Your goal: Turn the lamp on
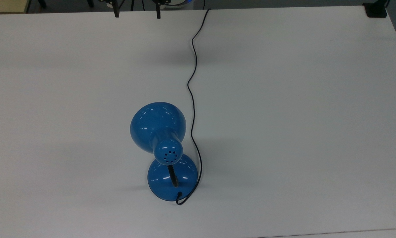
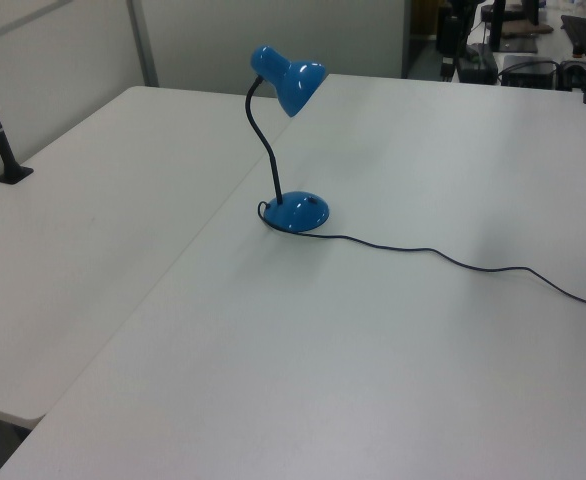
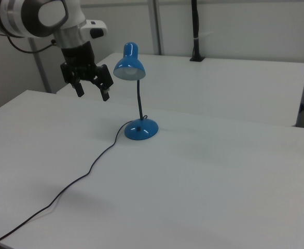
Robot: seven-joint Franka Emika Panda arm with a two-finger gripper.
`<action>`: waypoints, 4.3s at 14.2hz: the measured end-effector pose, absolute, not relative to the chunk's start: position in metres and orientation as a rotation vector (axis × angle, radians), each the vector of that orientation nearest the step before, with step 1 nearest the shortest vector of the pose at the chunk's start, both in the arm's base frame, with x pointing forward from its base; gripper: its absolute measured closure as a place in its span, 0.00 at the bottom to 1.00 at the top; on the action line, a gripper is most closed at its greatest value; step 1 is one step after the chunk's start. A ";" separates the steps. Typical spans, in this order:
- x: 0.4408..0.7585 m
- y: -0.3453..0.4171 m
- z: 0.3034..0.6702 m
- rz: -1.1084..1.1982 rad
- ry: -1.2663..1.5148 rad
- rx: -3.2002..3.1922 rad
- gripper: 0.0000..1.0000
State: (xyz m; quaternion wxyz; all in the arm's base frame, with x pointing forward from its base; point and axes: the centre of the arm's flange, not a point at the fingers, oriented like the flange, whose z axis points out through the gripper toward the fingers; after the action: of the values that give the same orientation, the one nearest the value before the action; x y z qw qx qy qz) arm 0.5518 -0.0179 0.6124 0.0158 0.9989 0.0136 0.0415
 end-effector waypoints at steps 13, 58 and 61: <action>0.553 -0.016 0.611 0.125 0.047 3.107 0.00; 0.712 0.049 0.370 0.806 0.374 2.954 0.99; 0.715 0.051 0.351 0.817 0.374 2.953 0.99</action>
State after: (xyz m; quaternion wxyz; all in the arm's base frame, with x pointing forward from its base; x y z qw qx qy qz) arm 0.7151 0.0511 0.3515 0.0275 0.9563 0.1212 0.2646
